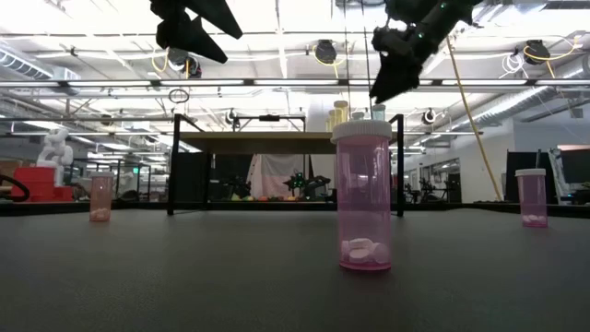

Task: Pick and place medicine bottles onto shelf by color
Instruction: Adjust the bottom blue pill bottle on the shelf

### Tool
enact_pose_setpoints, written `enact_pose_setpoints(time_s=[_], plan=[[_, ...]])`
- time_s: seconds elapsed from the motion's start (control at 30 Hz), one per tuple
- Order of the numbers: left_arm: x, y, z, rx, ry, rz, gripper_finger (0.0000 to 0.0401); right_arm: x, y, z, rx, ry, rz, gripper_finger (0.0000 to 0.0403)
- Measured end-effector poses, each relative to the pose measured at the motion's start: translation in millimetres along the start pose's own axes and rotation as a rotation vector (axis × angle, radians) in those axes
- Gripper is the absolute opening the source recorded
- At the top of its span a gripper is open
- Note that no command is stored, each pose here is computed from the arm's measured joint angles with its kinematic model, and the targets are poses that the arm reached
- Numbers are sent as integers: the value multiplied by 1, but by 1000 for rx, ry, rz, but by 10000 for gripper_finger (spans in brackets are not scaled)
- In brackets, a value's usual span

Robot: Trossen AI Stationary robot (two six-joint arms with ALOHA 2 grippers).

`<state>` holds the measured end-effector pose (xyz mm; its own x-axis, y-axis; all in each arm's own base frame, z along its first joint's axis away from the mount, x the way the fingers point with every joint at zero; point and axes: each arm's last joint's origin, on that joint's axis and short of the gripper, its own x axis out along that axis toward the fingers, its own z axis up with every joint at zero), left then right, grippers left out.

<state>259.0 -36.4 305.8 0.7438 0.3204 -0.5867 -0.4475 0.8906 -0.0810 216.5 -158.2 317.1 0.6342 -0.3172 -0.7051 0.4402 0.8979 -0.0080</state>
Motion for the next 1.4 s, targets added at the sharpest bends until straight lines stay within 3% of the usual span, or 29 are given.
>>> enact_pose_setpoints(time_s=[0.23, 0.97, 1.4], plan=[[1, 3, 1, 0, 0, 11, 324, 5, -3, -1, 28, 23, 1, 274], [4, 9, 3, 11, 18, 20, 324, 16, 1, 2, 61, 11, 11, 120], [9, 19, 7, 29, 40, 5, 324, 21, 17, 8, 19, -22, 30, 119]])
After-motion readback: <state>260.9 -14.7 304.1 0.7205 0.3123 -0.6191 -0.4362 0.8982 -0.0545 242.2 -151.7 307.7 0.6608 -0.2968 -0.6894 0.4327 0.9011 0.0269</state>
